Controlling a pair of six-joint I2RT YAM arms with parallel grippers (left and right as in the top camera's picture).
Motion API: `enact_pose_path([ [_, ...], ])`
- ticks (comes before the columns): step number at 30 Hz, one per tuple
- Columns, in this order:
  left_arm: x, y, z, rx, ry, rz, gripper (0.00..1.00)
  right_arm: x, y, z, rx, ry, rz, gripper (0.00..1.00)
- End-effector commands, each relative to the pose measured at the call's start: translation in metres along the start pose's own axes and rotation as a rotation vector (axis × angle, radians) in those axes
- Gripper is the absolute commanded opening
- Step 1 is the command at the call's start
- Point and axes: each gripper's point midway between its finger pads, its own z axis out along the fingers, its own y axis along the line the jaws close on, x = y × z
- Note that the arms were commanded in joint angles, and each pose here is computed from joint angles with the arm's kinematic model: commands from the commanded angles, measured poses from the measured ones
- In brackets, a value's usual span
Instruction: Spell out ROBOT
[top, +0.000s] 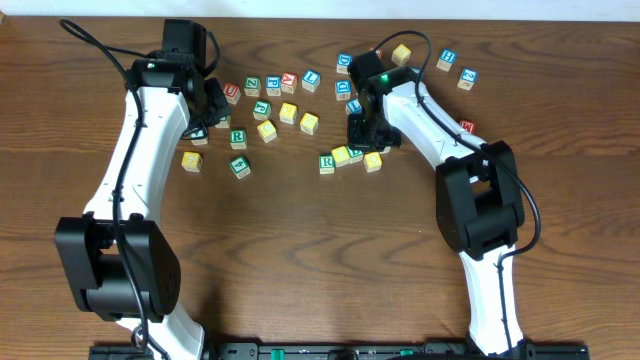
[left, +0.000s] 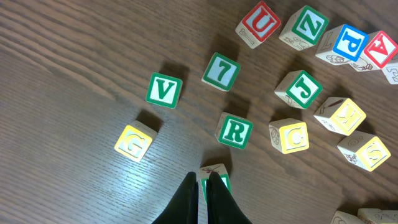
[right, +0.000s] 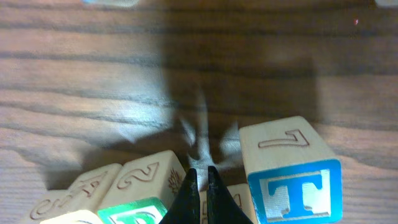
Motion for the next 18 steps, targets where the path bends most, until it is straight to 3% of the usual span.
enact_pose_path([
  [1,-0.004,0.002,-0.008,-0.007,-0.022,-0.007,0.07,-0.010,0.000,0.005,0.000,-0.028,0.038,0.01],
  [9,-0.004,0.002,-0.007,-0.007,-0.022,-0.007,0.07,-0.041,0.010,-0.003,-0.079,-0.132,-0.012,0.05],
  [18,-0.004,0.002,-0.007,-0.007,-0.022,-0.007,0.07,-0.035,0.043,-0.001,-0.099,-0.162,-0.152,0.06],
])
